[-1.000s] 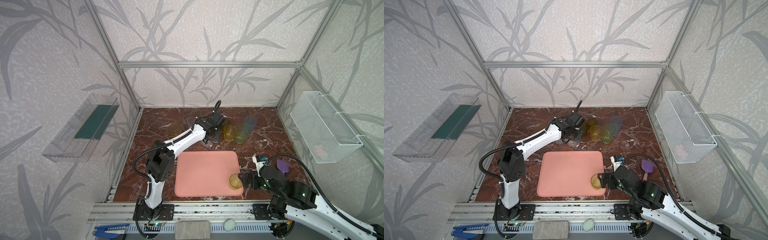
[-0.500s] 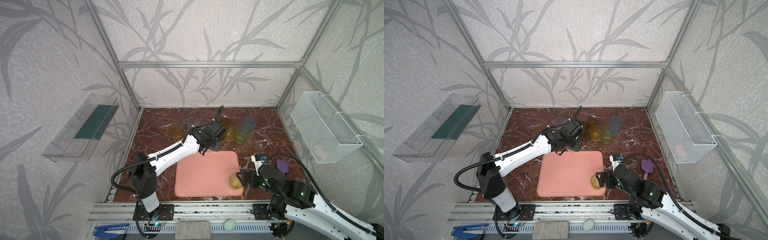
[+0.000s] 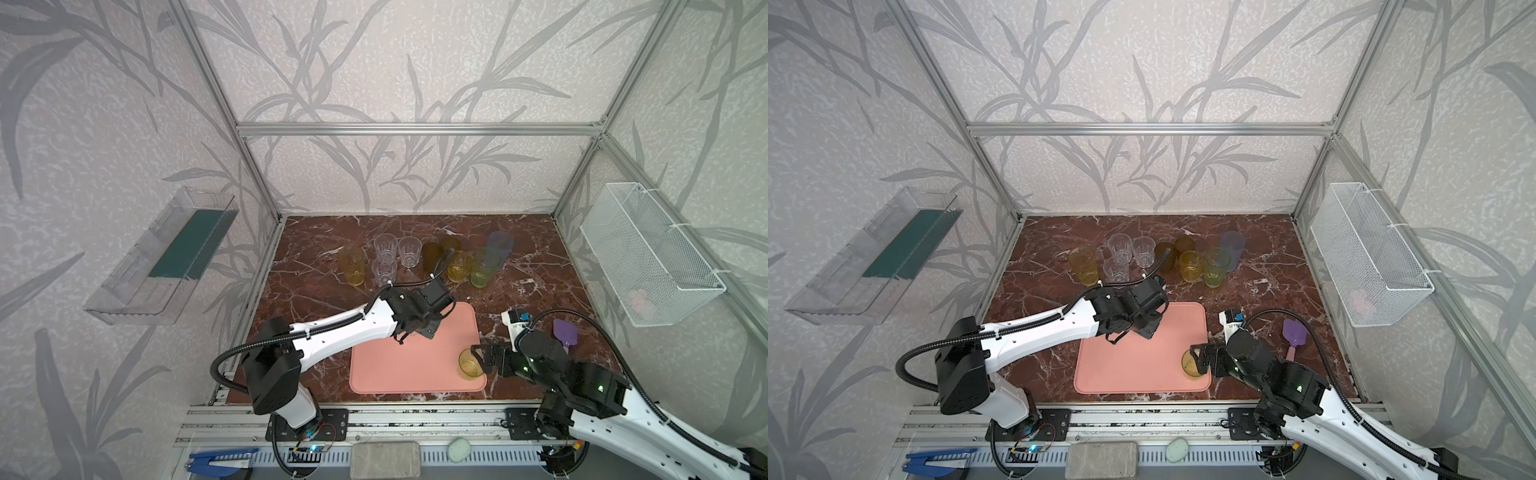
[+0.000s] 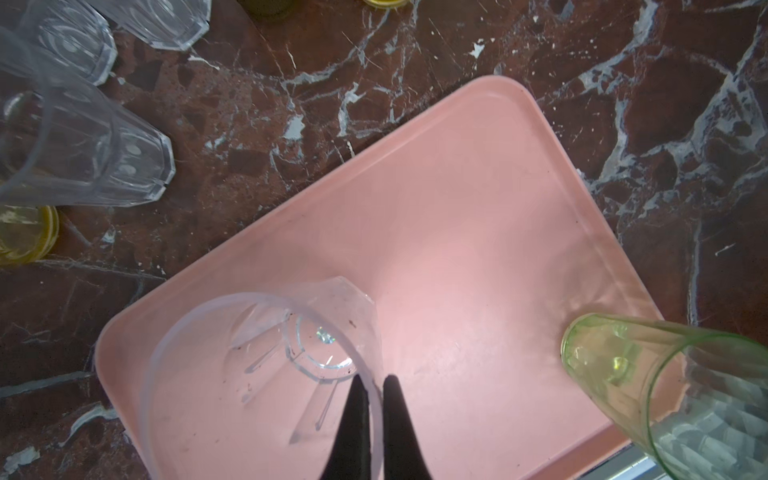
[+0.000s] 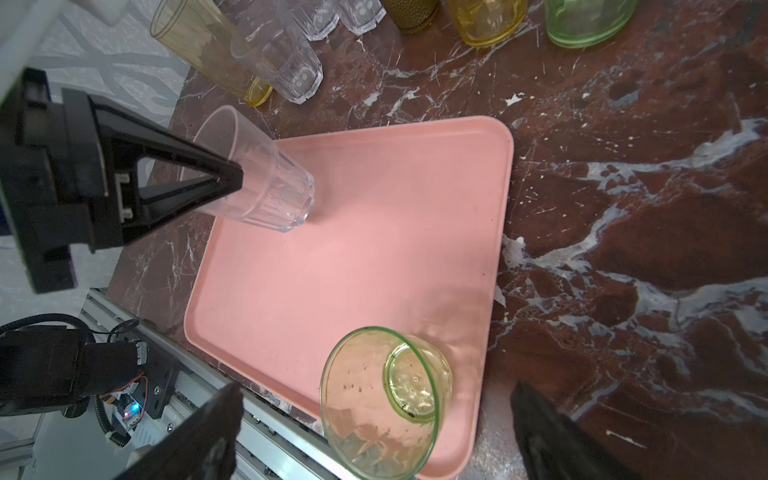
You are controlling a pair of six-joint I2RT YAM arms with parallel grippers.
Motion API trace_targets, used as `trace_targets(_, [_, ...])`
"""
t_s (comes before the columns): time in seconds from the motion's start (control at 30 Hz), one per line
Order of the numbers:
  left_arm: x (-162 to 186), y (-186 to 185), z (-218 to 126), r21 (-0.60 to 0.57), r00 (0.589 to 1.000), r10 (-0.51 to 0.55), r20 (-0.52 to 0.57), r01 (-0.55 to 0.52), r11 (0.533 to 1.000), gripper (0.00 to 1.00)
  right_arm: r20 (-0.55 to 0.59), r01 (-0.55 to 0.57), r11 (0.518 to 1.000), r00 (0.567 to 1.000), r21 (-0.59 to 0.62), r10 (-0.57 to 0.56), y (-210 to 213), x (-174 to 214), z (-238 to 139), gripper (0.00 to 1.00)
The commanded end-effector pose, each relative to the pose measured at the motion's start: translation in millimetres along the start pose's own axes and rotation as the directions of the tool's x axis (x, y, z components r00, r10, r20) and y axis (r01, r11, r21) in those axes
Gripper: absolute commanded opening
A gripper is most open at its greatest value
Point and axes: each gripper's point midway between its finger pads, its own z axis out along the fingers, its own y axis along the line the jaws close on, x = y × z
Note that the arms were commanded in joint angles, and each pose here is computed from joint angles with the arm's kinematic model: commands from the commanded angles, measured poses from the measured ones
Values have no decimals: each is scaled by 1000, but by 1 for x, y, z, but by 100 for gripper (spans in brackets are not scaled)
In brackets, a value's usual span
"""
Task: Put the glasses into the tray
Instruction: 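Lift the clear tumbler with the left gripper and carry it over the tray, then lower the clear tumbler onto the tray beside the green glass with the left gripper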
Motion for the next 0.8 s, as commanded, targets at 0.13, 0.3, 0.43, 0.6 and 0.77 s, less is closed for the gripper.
trace_targets(0.13, [1,-16,-11,26,999,-9,42,8,1000,0,6,-30,999,1000,-20,30,3,-1,1,99])
trace_targets(0.3, [8,-32,-15,66,999,27,40,-29,997,0,4,-42,999,999,-30,42,4,-1,1,99])
trace_targets(0.43, [19,-40,-13,75,999,46,16,-47,996,0,-1,-53,998,999,-35,53,3,2,2,99])
trace_targets(0.6, [34,-51,-9,100,999,51,-4,-50,994,0,0,-68,997,998,-42,68,1,5,2,99])
trace_targets(0.77, [43,-64,-7,142,999,49,4,-49,989,0,-6,-70,997,998,-45,70,-1,8,2,99])
